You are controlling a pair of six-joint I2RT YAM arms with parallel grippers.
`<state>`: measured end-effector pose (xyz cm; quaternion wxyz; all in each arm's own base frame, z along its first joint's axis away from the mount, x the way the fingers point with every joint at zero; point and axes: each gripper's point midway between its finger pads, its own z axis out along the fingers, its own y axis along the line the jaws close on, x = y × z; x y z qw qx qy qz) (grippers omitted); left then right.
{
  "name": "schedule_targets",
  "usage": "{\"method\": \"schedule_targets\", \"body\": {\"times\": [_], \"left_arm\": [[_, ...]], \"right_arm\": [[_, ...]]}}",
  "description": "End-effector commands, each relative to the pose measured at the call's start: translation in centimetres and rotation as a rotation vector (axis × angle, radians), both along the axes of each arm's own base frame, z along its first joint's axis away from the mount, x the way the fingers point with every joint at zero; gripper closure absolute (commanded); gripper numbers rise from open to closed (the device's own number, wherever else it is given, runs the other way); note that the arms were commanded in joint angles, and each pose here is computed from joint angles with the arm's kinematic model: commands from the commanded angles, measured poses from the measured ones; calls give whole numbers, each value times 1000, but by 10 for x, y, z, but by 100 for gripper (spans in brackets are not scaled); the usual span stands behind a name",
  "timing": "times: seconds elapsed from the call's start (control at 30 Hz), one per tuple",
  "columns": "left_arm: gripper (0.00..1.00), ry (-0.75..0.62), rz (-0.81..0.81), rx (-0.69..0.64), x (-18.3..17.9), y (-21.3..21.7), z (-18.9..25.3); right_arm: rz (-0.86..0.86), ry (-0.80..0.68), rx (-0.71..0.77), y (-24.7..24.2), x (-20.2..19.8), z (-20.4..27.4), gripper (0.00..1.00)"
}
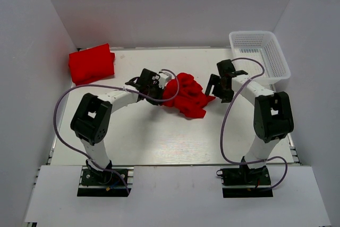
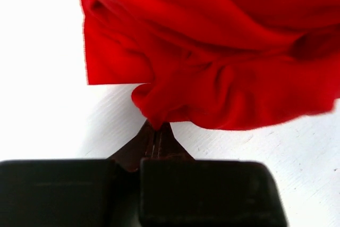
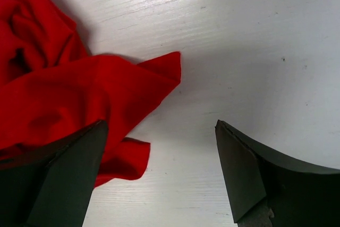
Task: Fold and stack the t-shirts
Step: Flatten out the tshirt
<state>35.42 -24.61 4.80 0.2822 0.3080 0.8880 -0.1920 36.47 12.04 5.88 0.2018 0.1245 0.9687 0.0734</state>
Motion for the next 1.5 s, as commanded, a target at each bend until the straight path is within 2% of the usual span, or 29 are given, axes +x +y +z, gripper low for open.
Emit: {"method": "schedule_targets", "body": {"times": [0.0,0.1,0.3,0.5,0.53,0.6,0.63,0.7,0.73,0.9,0.97,1.03,1.07,1.2,1.3,1.33,1.43,1.47], "left_arm": [[100,-104,48,-45,6,1,42],[100,-104,65,-47,3,4,45],[100,-110,87,-58,-2,8,51],[100,-136,101,-57,-1,11,62],[100,-136,101,-57,-1,11,62],[100,-136,101,-57,-1,11,62],[100,-140,108,-51,0,13,62],[100,-135,114,-39,-3,16,60],[100,-135,114,-39,-3,16,60],[100,-154,143,-42,1,22,68],[100,-167,149,-42,2,23,72],[100,-171,155,-37,1,25,74],[100,-176,162,-47,1,25,79],[100,-255,218,-64,13,33,112],[100,-316,332,-39,24,49,145],[100,-345,370,-28,29,58,166],[100,-425,489,23,40,80,199],[100,-480,547,35,44,91,223]], "right_arm": [[-52,-47,20,3,19,6,12],[-59,-41,31,7,20,-3,12],[-70,-44,55,12,25,-12,21],[-64,-13,75,16,19,-25,25],[-64,-9,86,17,19,-30,31],[-61,-8,95,20,18,-31,34],[-60,-2,94,19,18,-33,52],[-64,6,98,20,17,-37,66],[-65,7,100,21,17,-38,70],[-77,15,77,17,20,-46,67],[-78,6,75,16,24,-46,80],[-78,4,68,16,26,-47,100],[-78,-7,69,16,28,-44,100],[-79,-117,41,8,41,-13,100],[-140,-293,-58,-18,59,41,100],[-166,-394,-72,-26,64,77,100],[-213,-541,-136,-46,73,136,100],[-220,-598,-158,-52,74,161,100]]}}
